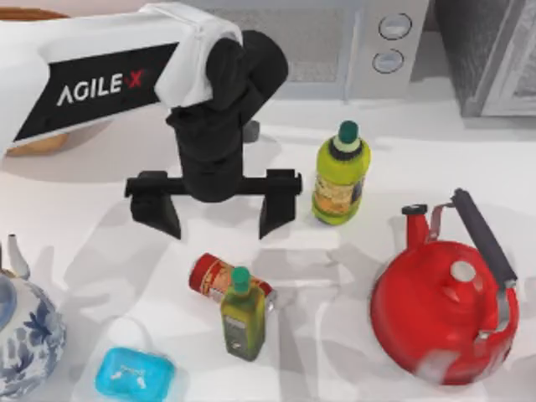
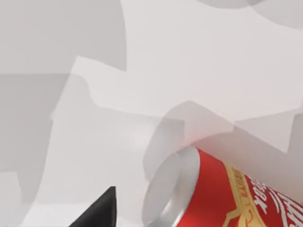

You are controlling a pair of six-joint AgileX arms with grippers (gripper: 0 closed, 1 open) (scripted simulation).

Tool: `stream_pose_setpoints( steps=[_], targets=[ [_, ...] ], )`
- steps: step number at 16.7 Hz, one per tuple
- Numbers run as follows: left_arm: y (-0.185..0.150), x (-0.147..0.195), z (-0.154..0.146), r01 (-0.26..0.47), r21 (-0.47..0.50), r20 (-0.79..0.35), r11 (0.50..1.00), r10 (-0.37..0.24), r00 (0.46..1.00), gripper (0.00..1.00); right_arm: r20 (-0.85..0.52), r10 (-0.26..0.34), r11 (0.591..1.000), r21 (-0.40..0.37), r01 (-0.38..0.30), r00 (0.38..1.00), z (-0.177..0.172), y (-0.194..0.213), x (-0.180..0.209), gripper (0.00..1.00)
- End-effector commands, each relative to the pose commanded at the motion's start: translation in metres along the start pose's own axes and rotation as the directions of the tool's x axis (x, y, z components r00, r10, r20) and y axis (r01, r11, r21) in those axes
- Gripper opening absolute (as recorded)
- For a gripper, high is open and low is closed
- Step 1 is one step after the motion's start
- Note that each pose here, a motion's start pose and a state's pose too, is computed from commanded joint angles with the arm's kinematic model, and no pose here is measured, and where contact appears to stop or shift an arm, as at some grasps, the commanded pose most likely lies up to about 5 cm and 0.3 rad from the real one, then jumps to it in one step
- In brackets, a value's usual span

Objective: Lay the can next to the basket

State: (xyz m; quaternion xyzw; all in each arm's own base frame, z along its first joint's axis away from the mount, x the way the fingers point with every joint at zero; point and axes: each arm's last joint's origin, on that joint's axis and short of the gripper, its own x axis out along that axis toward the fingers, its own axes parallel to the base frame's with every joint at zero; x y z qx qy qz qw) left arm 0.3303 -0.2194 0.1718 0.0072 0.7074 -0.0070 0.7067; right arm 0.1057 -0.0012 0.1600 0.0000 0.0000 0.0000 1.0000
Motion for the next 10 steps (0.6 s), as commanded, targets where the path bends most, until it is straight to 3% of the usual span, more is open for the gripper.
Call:
stream_pose_setpoints(
  steps=[3,10],
  targets=[
    [0.000,-0.001,0.000,0.000,-0.002,0.000,1.000,0.000,1.000,1.00,0.000,0.000,1.000,0.000,0.000,1.000,0.000,0.000,0.000,1.00],
    [0.000,-0.040,0.000,0.000,-0.001,0.000,1.000,0.000,1.000,1.00,0.000,0.000,1.000,0.000,0.000,1.000,0.000,0.000,0.000,1.00]
  ],
)
